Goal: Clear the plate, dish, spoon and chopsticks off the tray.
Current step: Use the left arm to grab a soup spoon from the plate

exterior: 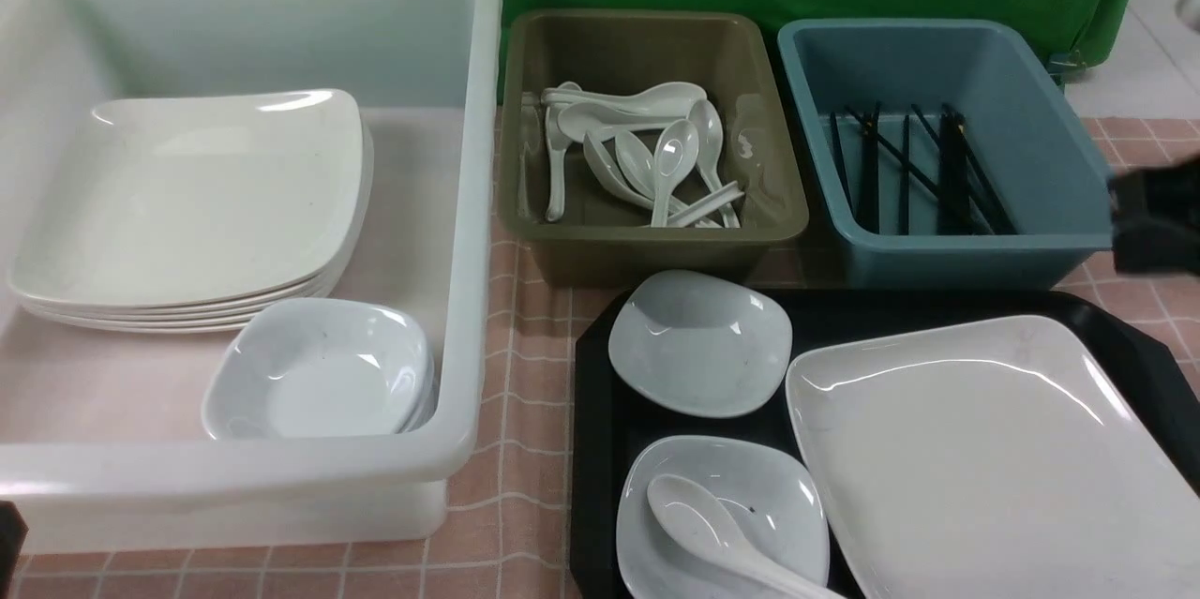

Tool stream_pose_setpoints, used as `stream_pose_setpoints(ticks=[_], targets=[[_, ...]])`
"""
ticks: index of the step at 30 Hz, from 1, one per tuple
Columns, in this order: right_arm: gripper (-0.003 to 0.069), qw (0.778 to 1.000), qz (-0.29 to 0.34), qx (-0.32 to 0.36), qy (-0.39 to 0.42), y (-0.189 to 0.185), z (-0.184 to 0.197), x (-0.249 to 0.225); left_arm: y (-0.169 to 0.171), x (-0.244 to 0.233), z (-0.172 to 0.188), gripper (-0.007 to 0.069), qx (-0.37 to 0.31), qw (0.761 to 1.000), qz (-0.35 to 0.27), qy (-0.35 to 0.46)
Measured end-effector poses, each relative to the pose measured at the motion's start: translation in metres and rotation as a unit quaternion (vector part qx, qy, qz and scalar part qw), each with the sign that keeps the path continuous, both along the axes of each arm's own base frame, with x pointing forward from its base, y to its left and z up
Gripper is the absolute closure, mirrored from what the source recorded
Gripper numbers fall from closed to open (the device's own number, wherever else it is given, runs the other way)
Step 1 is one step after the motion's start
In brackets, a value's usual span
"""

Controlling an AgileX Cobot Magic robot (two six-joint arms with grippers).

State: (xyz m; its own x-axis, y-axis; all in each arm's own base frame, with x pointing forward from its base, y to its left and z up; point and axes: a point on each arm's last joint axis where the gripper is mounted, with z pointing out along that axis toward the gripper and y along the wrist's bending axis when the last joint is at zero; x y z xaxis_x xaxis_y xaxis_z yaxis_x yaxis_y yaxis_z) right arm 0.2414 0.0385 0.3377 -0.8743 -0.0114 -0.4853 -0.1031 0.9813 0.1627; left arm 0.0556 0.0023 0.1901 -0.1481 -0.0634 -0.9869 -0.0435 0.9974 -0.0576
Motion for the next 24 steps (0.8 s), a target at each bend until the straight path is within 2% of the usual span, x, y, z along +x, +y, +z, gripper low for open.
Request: stream_pose_setpoints(ticks=[4, 10, 17, 21, 24], targets=[[0.0629, 0.996, 0.037, -0.018, 0.075, -0.004, -0.006, -0.046, 0.000, 0.000, 0.000, 0.0606, 0.000, 1.000, 0.000, 0.000], [0.0627, 0.992, 0.052, -0.024, 0.110, -0.009, -0.026, -0.104, 0.000, 0.000, 0.000, 0.0606, 0.000, 1.000, 0.000, 0.000], [0.0621, 0.997, 0.052, -0.023, 0.058, -0.016, -0.049, -0.168, 0.000, 0.000, 0.000, 0.0606, 0.000, 1.000, 0.000, 0.000], [0.0617, 0.999, 0.050, -0.020, 0.004, -0.019, -0.058, -0.195, 0.000, 0.000, 0.000, 0.0606, 0.000, 1.000, 0.000, 0.000], [0.0613, 0.997, 0.045, -0.015, -0.069, -0.021, -0.061, -0.212, 0.000, 0.000, 0.000, 0.0606, 0.002, 1.000, 0.000, -0.001]])
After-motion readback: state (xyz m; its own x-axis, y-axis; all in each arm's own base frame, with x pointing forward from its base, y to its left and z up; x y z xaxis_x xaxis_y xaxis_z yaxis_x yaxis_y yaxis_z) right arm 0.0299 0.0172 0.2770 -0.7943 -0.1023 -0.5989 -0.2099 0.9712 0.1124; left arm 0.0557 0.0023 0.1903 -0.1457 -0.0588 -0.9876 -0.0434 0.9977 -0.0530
